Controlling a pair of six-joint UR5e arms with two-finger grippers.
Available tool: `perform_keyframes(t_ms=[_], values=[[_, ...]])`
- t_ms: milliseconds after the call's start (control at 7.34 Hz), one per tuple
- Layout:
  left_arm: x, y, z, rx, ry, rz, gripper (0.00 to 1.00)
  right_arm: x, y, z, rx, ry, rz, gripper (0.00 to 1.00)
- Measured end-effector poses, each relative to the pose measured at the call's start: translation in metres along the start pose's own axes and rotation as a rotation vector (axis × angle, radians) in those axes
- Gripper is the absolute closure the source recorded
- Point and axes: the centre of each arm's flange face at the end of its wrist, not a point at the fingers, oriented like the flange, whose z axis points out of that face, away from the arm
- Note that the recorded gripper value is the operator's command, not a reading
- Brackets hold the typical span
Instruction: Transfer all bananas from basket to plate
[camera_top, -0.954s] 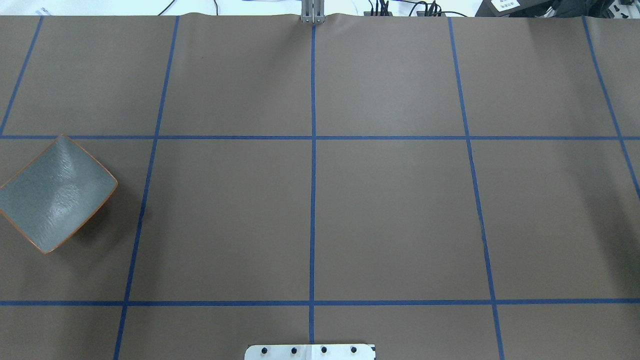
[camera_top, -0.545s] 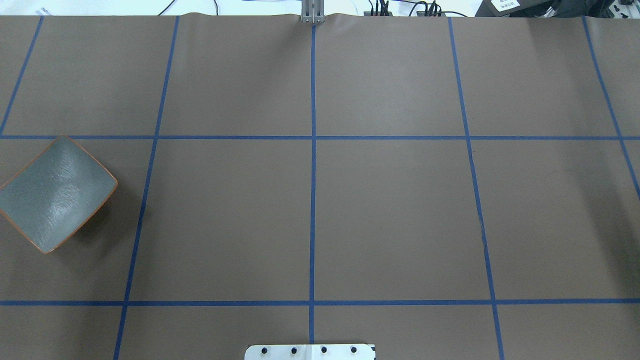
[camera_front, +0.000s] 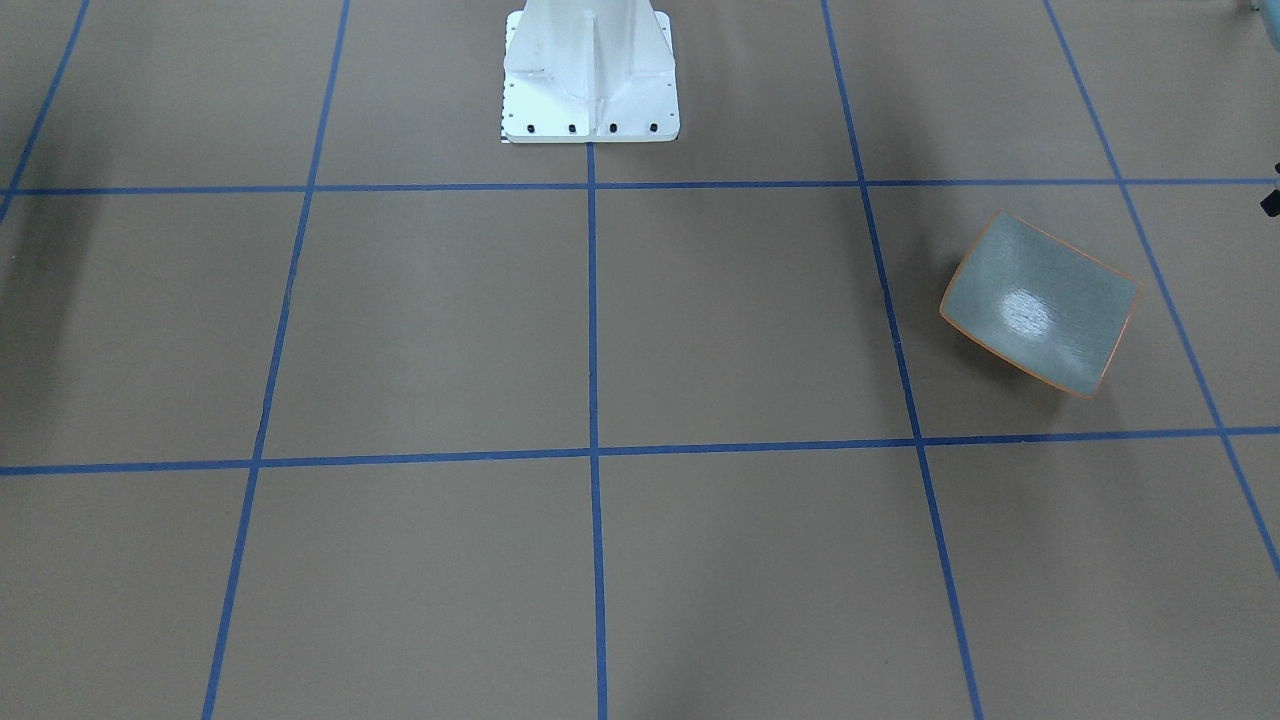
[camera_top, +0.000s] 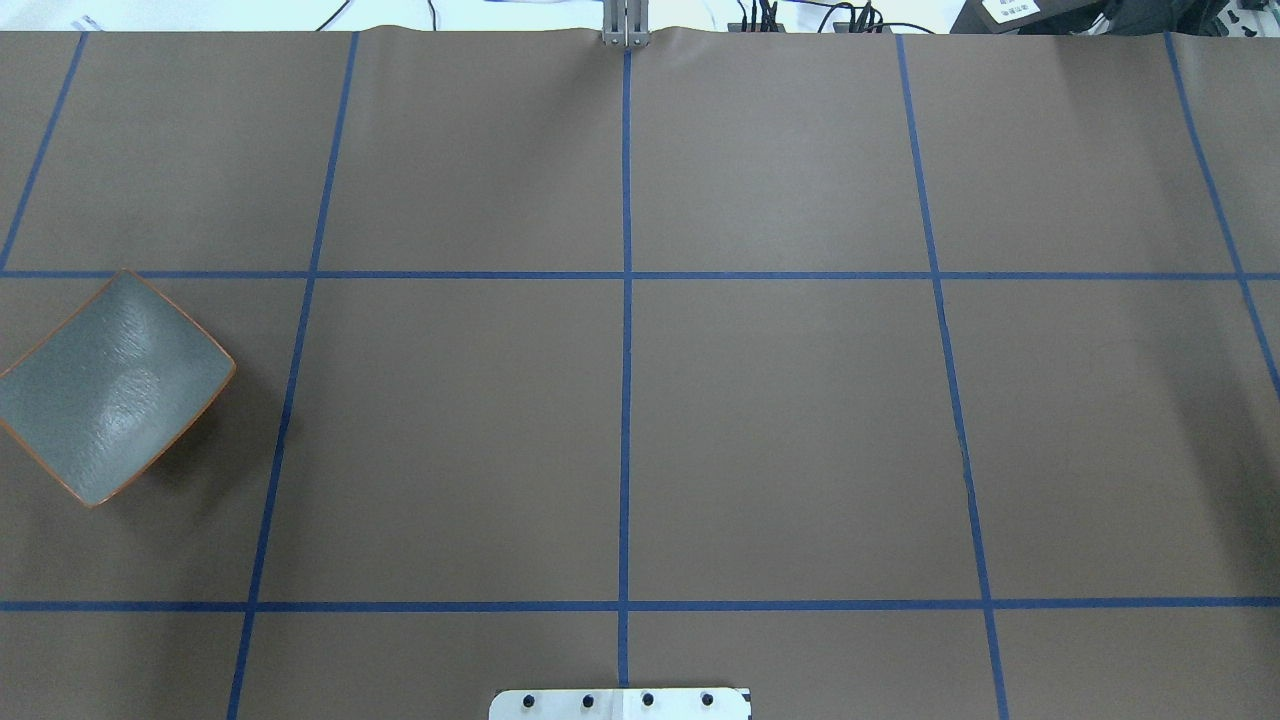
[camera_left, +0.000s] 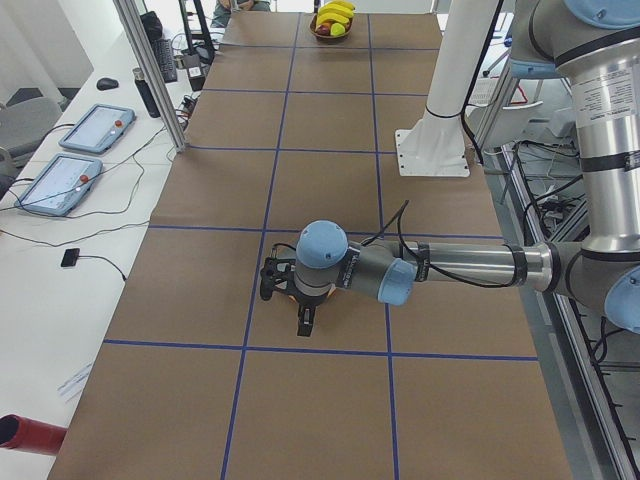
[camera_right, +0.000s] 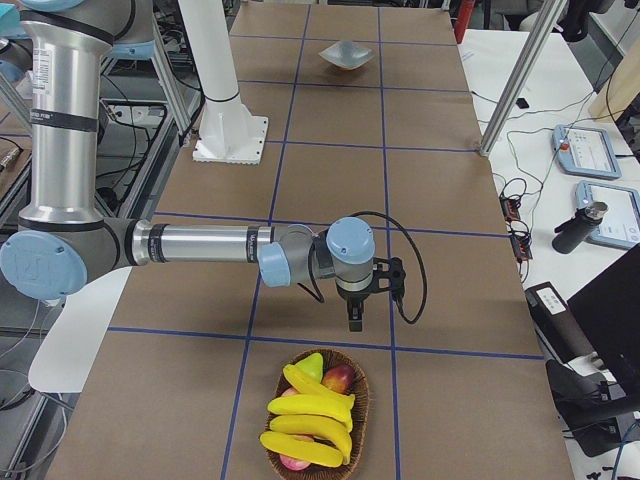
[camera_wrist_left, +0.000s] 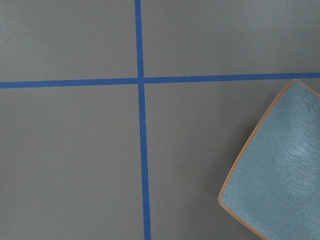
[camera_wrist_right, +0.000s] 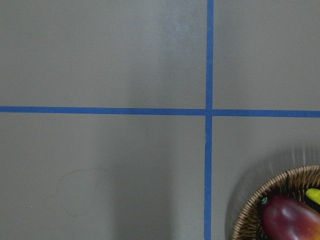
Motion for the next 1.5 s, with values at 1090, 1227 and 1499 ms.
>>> perform_keyframes(t_ms=[1090, 1227, 1499], values=[[0.007, 0.002, -0.006, 0.056, 0.016, 0.057, 0.00, 0.099, 0.031, 0.002, -0.007, 0.083, -0.006, 0.00], [0.008, 0.002, -0.008, 0.063, 0.018, 0.064, 0.00, 0.105, 0.034, 0.006, -0.016, 0.101, -0.001, 0.00], [0.009, 0.002, -0.008, 0.066, 0.019, 0.068, 0.00, 0.116, 0.037, 0.012, -0.034, 0.139, -0.009, 0.04]])
